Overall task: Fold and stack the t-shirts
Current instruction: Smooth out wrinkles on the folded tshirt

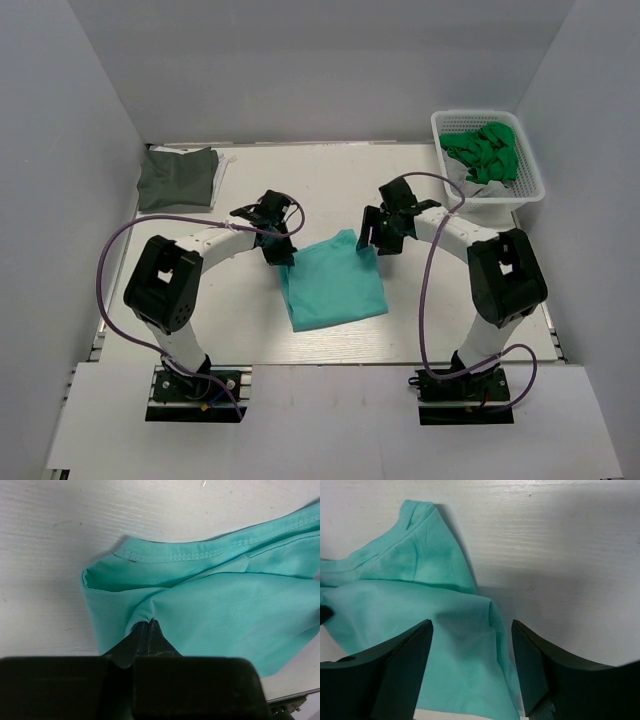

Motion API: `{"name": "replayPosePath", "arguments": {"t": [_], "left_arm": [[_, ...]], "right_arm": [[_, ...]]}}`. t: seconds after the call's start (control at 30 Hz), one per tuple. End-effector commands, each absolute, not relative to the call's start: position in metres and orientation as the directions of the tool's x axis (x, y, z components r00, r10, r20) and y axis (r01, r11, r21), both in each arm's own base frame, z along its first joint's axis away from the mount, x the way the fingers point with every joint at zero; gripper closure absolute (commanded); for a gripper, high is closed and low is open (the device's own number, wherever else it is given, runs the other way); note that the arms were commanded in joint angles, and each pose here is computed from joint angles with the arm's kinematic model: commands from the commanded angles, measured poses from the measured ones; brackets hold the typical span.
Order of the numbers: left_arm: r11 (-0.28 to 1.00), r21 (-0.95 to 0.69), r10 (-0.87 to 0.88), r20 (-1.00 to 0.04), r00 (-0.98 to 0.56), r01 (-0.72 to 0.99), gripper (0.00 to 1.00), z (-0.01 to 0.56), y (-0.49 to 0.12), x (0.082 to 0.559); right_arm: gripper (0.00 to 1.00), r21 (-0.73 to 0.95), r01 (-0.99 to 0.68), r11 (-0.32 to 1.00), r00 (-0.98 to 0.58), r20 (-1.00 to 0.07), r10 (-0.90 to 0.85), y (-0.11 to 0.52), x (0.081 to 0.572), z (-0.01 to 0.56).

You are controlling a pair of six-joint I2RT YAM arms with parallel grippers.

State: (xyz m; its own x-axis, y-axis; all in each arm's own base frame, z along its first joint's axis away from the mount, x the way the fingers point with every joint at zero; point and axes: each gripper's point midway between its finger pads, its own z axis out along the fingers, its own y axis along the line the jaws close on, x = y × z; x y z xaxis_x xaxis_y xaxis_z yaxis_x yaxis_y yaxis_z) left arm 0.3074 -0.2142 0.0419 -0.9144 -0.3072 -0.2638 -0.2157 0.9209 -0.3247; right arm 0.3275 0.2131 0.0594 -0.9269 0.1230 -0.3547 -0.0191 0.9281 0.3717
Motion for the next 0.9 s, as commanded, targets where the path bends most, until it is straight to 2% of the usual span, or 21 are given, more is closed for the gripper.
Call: {"name": "replayPosePath", "arguments": {"t": [0.0,0.1,0.13,0.2,0.23,0.43,0.6,0.73,0.87], "left_arm": [[0.911,-0.36,-0.312,-0.289,-0.905,-0.199,1.0,0.053,-0.218,0.314],[0.91,-0.366,-0.313,-0.295,-0.903,-0.196,1.0,0.054,-0.216,0.311],[0.909,-0.369,-0.314,-0.298,-0.902,-0.194,1.0,0.053,-0.216,0.311],[0.904,-0.391,-0.308,-0.31,-0.9,-0.174,1.0,0.06,-0.221,0.309],[0.9,-0.413,-0.294,-0.344,-0.892,-0.138,1.0,0.072,-0.226,0.311],[0.853,-0.522,-0.284,-0.437,-0.853,-0.017,1.0,0.116,-0.231,0.303],[0.818,-0.573,-0.312,-0.511,-0.801,0.047,1.0,0.144,-0.222,0.293],[0.834,-0.551,-0.314,-0.508,-0.802,0.023,1.0,0.128,-0.216,0.291],[0.862,-0.501,-0.358,-0.485,-0.798,-0.083,1.0,0.098,-0.2,0.29]], "right_arm": [[0.32,0.382,-0.051,0.923,-0.925,-0.367,0.101,0.221,0.34,0.051],[0.62,0.394,-0.059,0.917,-0.927,-0.362,0.096,0.227,0.347,0.05],[0.79,0.396,-0.061,0.916,-0.927,-0.362,0.095,0.228,0.348,0.048],[0.91,0.4,-0.066,0.914,-0.923,-0.373,0.097,0.23,0.35,0.052],[1.0,0.401,-0.071,0.913,-0.918,-0.384,0.097,0.23,0.353,0.057],[1.0,0.389,-0.112,0.914,-0.887,-0.454,0.084,0.221,0.341,0.099],[1.0,0.449,-0.275,0.85,-0.821,-0.57,0.036,0.231,0.331,0.124],[1.0,0.48,-0.35,0.804,-0.809,-0.588,-0.001,0.246,0.336,0.127],[1.0,0.511,-0.423,0.748,-0.788,-0.615,-0.025,0.268,0.348,0.134]]}}
